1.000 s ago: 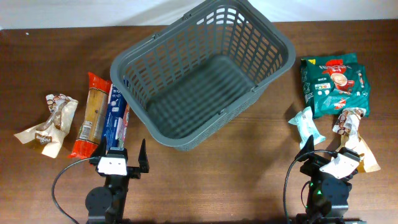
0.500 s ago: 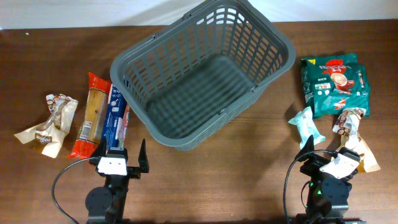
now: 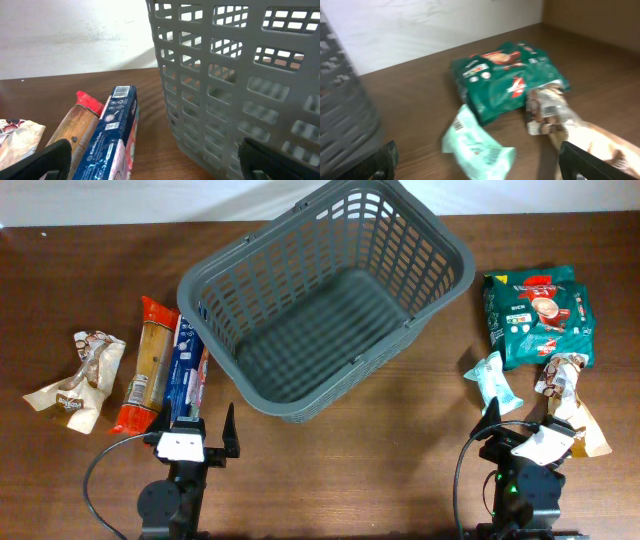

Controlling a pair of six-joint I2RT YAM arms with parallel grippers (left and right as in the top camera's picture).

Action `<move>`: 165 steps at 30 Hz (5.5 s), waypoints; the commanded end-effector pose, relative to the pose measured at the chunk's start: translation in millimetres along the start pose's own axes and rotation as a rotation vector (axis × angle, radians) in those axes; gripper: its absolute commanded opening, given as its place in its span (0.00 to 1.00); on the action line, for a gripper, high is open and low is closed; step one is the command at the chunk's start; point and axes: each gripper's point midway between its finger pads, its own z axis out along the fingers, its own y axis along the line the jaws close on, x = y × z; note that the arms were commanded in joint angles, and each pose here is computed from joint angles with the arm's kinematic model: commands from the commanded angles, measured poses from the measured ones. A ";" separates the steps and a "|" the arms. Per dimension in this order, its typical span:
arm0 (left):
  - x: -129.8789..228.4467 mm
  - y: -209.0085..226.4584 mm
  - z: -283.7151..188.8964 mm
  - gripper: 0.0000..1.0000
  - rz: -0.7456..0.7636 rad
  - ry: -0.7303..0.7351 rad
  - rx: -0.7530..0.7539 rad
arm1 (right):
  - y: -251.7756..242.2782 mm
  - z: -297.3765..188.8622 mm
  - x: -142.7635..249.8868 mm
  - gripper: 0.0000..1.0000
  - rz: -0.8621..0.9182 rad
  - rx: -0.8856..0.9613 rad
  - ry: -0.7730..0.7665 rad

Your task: Pack container

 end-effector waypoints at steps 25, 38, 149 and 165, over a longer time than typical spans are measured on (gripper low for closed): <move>1.8 -2.7 0.1 0.99 -0.006 -0.003 0.014 | 160.4 -40.6 -293.3 0.99 -0.114 -0.600 0.270; 1.7 -2.7 0.1 0.99 -0.005 -0.003 0.014 | 198.3 129.6 -245.7 0.99 -0.131 -0.597 0.647; 1.8 -2.7 0.1 0.99 -0.005 -0.003 0.014 | 184.5 161.4 -100.3 0.57 -0.132 -0.136 1.109; 1.8 -2.7 0.1 0.99 -0.005 -0.003 0.014 | 190.3 69.1 -292.5 0.70 -0.249 -0.368 0.491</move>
